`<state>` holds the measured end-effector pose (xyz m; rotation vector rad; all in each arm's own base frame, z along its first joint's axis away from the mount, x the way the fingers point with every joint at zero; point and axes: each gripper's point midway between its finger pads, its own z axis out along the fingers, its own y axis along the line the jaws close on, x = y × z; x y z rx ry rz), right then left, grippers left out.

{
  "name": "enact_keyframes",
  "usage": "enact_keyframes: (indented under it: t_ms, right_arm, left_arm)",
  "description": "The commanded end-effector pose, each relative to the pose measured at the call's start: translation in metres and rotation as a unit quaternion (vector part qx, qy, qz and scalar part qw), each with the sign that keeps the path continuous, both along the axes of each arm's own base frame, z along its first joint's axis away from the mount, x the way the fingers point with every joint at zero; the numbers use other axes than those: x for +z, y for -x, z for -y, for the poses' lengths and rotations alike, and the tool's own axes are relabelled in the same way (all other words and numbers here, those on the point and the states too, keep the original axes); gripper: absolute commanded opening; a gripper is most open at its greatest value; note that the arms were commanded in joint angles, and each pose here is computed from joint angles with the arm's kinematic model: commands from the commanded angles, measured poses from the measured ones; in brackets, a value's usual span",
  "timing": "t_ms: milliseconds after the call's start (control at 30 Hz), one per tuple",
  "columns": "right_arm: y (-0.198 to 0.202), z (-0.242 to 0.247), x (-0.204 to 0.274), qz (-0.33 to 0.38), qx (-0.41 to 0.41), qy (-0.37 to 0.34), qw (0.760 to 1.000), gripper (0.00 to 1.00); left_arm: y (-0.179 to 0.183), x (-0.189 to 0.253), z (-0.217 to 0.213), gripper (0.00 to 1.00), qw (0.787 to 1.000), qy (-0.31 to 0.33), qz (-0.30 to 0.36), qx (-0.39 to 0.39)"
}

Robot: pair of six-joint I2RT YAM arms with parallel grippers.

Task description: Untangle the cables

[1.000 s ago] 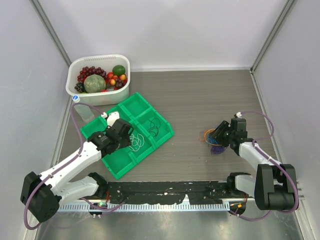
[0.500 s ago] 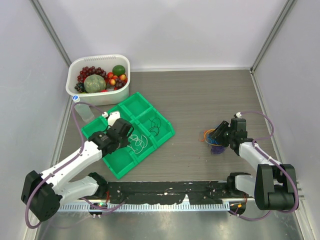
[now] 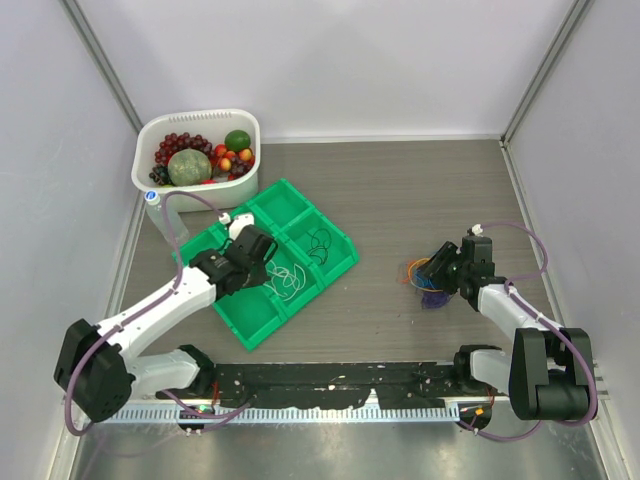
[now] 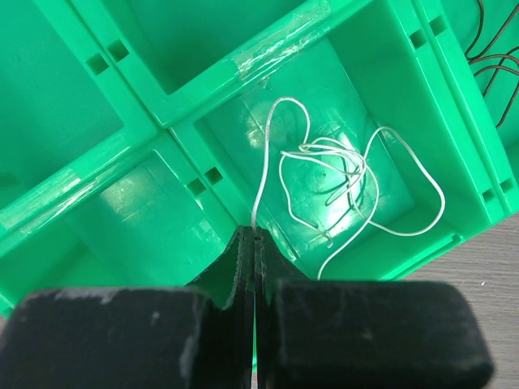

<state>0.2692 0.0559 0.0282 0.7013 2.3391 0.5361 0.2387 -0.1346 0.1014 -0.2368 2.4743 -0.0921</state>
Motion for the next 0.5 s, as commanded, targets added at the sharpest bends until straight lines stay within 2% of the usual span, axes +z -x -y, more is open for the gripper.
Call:
enact_keyframes:
  t_ms: [0,300,467]
  right_arm:
    - [0.007,-0.001,-0.006,-0.010,0.010,0.002,1.000,0.50]
    - [0.007,-0.001,-0.007,-0.010,0.011,0.003,1.000,0.50]
    - [0.007,-0.001,-0.007,-0.011,0.011,0.002,1.000,0.50]
  left_arm:
    - [-0.007,0.021,0.000,0.00,0.999,0.016,0.040,0.003]
    - [-0.017,0.035,0.020,0.00,0.996,0.058,0.064,-0.018]
    - [-0.033,0.020,0.028,0.00,0.998,0.035,0.043,-0.009]
